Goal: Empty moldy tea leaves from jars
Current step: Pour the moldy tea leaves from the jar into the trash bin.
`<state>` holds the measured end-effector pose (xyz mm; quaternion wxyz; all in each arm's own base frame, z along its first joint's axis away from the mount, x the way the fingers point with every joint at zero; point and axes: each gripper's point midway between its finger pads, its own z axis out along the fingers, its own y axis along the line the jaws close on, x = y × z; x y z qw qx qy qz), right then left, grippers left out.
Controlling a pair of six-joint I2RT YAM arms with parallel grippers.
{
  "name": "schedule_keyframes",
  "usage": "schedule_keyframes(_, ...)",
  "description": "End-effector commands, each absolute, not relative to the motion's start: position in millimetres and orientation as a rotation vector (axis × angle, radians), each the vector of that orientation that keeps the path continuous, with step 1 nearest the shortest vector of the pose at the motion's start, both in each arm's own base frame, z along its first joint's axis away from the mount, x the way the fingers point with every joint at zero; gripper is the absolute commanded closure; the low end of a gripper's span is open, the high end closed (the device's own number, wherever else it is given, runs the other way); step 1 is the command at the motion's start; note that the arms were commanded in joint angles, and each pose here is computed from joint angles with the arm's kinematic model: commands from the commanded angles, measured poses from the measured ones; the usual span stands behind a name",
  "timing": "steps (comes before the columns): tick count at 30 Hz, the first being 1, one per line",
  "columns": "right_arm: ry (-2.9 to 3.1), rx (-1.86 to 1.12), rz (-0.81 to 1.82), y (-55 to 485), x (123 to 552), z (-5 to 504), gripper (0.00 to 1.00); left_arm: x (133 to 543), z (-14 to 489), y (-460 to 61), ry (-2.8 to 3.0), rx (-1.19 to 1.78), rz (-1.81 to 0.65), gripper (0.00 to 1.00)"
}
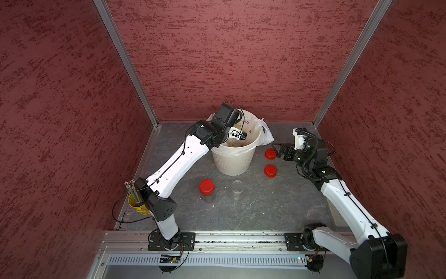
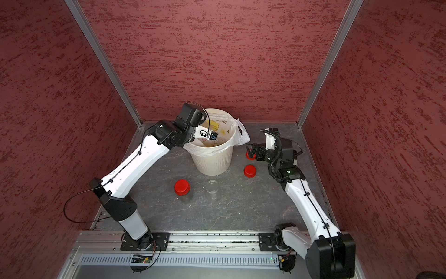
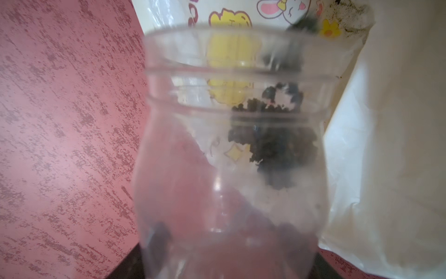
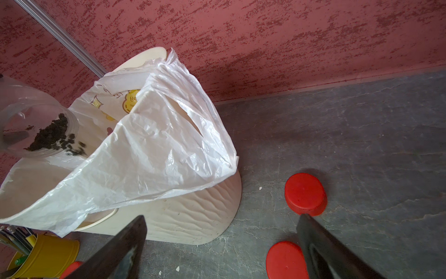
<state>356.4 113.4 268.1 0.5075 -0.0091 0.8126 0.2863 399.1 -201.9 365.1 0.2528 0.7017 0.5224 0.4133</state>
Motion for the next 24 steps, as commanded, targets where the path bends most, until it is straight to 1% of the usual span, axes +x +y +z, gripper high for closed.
schedule_keyframes(1,1.908,-0.031,0.707,114.0,361.4,290.0,0.01,400.4,400.4,-211.0,1.364,1.81,1.121,0.37)
schedule_keyframes(3,1.904,-0.033,0.709,114.4,362.1,292.4,0.01,398.6,400.1,-213.3,1.362,1.81,1.12,0.37)
schedule_keyframes(7,1.902,-0.033,0.72,115.8,363.0,293.1,0.01,396.4,365.6,-202.8,1.421,1.897,1.115,0.37)
schedule_keyframes(9,1.903,-0.034,0.725,116.4,362.9,292.5,0.01,397.7,373.7,-203.9,1.411,1.881,1.123,0.37)
schedule_keyframes(13,1.905,-0.036,0.726,116.5,362.3,295.1,0.01,389.6,421.3,-227.1,1.297,1.785,1.122,0.37)
schedule_keyframes(15,1.901,-0.034,0.723,115.8,362.1,296.0,0.01,388.8,417.3,-226.2,1.304,1.794,1.119,0.36)
schedule_keyframes(20,1.902,-0.036,0.735,117.5,362.2,293.9,0.01,402.1,360.7,-196.9,1.447,1.899,1.125,0.37)
schedule_keyframes(22,1.906,-0.039,0.733,117.5,362.1,293.3,0.01,403.9,364.6,-195.6,1.448,1.891,1.128,0.37)
schedule_keyframes(24,1.904,-0.041,0.733,117.8,362.0,294.5,0.01,401.0,385.6,-206.5,1.398,1.85,1.129,0.36)
